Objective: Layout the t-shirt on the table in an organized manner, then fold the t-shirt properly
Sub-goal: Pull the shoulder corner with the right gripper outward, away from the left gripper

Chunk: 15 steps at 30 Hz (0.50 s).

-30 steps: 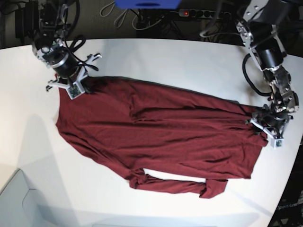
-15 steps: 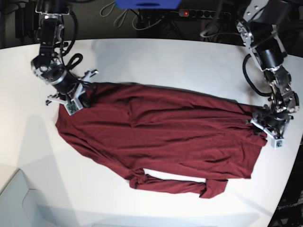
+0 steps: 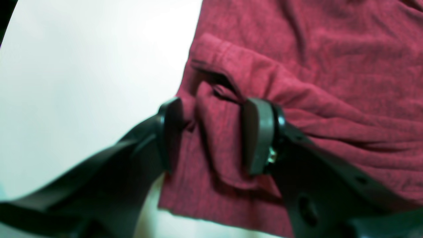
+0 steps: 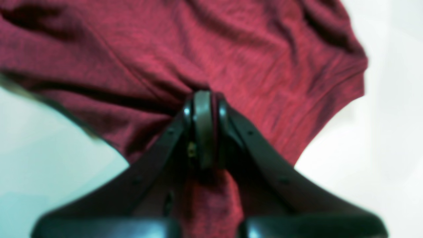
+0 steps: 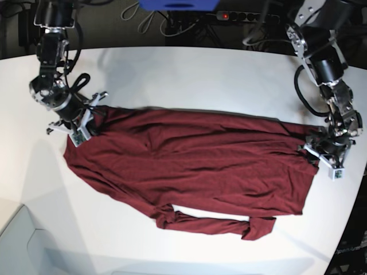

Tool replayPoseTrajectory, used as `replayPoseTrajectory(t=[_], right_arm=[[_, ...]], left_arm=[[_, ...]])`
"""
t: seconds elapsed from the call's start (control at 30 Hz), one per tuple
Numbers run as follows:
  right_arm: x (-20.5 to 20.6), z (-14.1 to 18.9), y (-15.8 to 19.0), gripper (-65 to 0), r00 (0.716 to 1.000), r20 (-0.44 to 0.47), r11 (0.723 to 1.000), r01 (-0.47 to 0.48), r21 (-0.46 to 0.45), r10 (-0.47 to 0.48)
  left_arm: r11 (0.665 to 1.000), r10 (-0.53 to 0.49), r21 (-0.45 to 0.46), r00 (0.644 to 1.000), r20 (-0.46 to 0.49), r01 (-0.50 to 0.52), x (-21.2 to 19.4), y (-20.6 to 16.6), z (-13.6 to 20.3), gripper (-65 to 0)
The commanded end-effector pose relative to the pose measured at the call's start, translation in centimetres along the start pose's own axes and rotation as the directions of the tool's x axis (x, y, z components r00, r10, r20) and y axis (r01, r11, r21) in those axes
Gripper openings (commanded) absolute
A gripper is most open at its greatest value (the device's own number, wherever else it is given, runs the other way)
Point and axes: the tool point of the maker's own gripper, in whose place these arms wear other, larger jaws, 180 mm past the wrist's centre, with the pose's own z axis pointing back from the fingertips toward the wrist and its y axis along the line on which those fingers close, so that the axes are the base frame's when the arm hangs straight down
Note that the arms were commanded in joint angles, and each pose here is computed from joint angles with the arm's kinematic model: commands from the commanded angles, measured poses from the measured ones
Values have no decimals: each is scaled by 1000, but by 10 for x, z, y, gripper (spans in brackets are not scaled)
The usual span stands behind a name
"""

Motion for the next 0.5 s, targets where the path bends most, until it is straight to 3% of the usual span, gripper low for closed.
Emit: replayPoseTrajectory(t=[0.0, 0.2, 0.47], right_arm=[[20, 2, -11, -650, 998, 60, 1000, -9, -24, 10], [33, -1, -19, -640, 997, 80, 999, -16, -37, 19], [32, 0, -21, -343, 996, 82, 999, -13, -43, 17]], left_arm=[[1000, -4, 12, 998, 64, 3, 25, 7, 3, -361], [1000, -1, 15, 998, 65, 0, 25, 9, 4, -359], [1000, -1, 15, 998, 65, 0, 25, 9, 4, -358]])
